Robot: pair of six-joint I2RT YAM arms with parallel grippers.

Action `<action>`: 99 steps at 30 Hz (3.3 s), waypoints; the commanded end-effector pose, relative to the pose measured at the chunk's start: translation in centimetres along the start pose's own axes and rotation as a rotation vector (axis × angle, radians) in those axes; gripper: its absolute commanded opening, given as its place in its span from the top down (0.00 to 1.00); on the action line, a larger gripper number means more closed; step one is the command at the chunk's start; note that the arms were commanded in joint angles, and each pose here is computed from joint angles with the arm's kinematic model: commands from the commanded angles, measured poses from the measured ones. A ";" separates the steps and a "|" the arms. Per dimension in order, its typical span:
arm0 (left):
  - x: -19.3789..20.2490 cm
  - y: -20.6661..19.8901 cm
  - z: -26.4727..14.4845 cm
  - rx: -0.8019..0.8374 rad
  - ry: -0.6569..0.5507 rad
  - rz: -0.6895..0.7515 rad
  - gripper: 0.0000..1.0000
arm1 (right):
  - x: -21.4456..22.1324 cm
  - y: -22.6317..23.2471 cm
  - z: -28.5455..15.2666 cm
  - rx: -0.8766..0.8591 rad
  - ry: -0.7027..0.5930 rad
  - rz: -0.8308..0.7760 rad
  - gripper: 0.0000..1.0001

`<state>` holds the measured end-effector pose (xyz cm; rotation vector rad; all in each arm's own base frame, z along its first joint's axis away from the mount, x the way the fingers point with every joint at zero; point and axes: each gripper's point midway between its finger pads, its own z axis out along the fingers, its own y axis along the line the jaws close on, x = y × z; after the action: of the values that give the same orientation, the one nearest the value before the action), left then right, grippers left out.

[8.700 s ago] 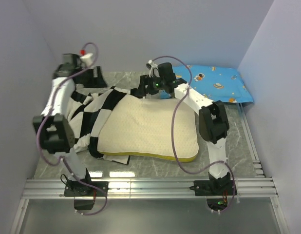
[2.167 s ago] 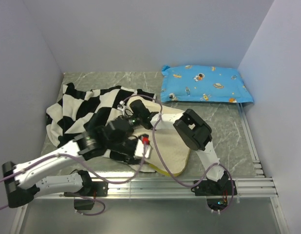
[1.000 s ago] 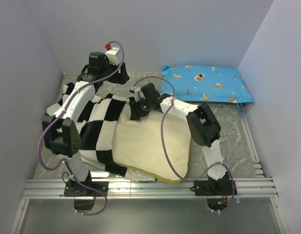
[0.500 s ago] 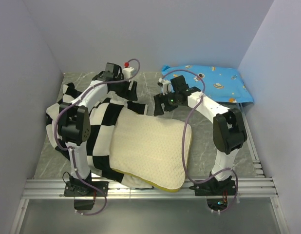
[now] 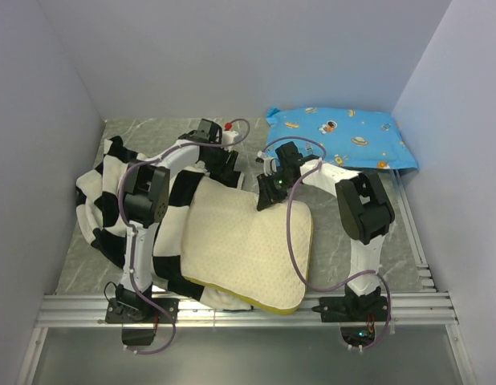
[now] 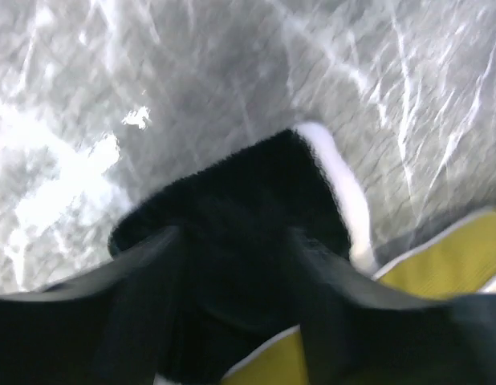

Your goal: Put the pillow into the pillowcase

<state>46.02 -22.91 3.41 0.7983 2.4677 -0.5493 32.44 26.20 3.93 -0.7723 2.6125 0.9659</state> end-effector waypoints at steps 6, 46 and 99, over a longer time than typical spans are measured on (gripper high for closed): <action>-0.6 -5.8 1.8 0.205 0.010 -0.047 0.97 | -2.0 2.6 -0.3 -0.089 -0.099 0.004 1.00; 0.7 -4.9 -15.4 -0.209 -0.099 -0.044 0.39 | -6.2 3.7 -2.5 -0.089 -0.342 0.092 1.00; -4.4 -9.1 -11.6 0.207 -0.227 0.047 0.73 | -14.0 1.5 -6.0 -0.255 -0.597 0.345 1.00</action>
<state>38.21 -25.68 15.34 0.7735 2.2754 -0.8447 39.47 27.77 11.20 -0.0071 2.3099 1.3880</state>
